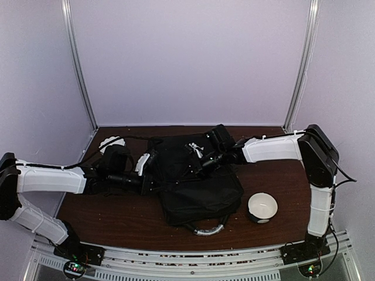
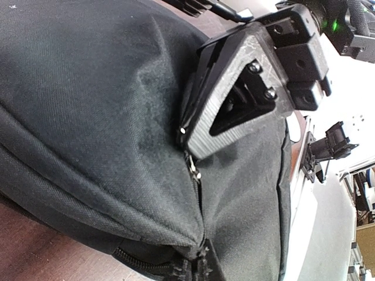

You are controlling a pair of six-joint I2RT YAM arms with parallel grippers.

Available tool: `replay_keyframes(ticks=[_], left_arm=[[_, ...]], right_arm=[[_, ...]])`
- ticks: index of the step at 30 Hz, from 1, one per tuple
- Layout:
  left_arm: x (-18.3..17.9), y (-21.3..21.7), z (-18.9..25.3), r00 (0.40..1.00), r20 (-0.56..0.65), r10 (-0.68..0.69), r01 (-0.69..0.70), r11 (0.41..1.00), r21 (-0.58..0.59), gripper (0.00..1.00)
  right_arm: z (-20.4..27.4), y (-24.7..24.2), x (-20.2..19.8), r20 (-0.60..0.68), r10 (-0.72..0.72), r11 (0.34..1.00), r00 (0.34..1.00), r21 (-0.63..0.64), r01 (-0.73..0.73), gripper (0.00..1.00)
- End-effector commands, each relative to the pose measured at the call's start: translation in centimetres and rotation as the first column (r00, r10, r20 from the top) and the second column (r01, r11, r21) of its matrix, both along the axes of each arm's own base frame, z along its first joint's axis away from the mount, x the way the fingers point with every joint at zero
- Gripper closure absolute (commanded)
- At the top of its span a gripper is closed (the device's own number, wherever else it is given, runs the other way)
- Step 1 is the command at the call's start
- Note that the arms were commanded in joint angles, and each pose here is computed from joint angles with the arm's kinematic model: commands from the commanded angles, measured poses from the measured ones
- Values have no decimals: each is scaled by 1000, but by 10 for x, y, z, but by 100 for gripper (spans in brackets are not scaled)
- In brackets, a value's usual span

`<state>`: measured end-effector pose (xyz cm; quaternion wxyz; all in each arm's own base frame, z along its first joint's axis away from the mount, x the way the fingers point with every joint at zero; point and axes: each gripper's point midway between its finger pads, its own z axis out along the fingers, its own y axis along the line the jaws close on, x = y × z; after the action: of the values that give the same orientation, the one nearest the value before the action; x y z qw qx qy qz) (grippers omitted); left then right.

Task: Pack the student bag
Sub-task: Zip the lower front pocket of the student bag.

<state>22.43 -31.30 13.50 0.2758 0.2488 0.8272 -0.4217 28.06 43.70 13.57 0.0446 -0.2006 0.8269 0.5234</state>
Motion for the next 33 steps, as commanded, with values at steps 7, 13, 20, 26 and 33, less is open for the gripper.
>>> replay_keyframes(ticks=[7, 13, 20, 26, 33], left_arm=[[7, 2, 16, 995, 95, 12, -13, 1000, 2, 100], [11, 3, 12, 995, 97, 26, -28, 999, 19, 100], [16, 2, 11, 995, 99, 30, -33, 999, 32, 100], [18, -1, 10, 995, 96, 24, -27, 999, 32, 100], [21, -7, 14, 994, 104, 17, -18, 1000, 4, 100]], right_arm=[[-10, -92, 56, 138, -169, 969, 976, -159, 190, 100], [-16, -144, 75, 159, -232, 938, 960, -223, 264, 100], [-20, -176, 81, 165, -276, 920, 947, -240, 310, 100], [11, -141, 54, 192, -104, 982, 976, -137, 132, 91], [-2, -104, 22, 196, 44, 984, 980, -177, -9, 77]])
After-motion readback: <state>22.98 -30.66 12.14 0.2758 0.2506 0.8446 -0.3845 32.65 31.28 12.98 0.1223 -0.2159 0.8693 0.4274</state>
